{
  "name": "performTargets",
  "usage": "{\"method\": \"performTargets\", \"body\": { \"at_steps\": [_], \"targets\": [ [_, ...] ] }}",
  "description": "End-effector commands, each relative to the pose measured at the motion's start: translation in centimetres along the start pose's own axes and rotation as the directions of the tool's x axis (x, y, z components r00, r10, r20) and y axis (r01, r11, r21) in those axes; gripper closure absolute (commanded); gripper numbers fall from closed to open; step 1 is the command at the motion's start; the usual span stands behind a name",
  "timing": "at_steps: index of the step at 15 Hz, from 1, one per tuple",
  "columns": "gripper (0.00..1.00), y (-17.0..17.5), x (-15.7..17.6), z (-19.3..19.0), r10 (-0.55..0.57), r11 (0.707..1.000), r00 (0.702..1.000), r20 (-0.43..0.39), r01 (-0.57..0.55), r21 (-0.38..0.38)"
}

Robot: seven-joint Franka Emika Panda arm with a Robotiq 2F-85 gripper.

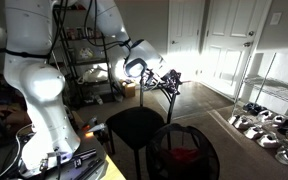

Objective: Put the red cloth in the laundry basket

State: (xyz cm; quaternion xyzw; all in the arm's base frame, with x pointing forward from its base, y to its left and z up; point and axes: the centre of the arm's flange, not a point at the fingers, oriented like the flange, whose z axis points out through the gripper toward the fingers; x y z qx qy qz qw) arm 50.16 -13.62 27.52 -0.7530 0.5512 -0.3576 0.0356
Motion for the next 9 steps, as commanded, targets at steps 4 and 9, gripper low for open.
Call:
{"method": "performTargets", "body": {
  "at_steps": [4, 9],
  "targets": [
    [0.04, -0.71, -1.09, -0.30, -0.005, 1.000, 1.000, 0.022, 0.005, 0.018],
    [0.04, -0.58, -0.88, -0.28, -0.002, 1.000, 1.000, 0.020, 0.002, 0.016]
  ]
}}
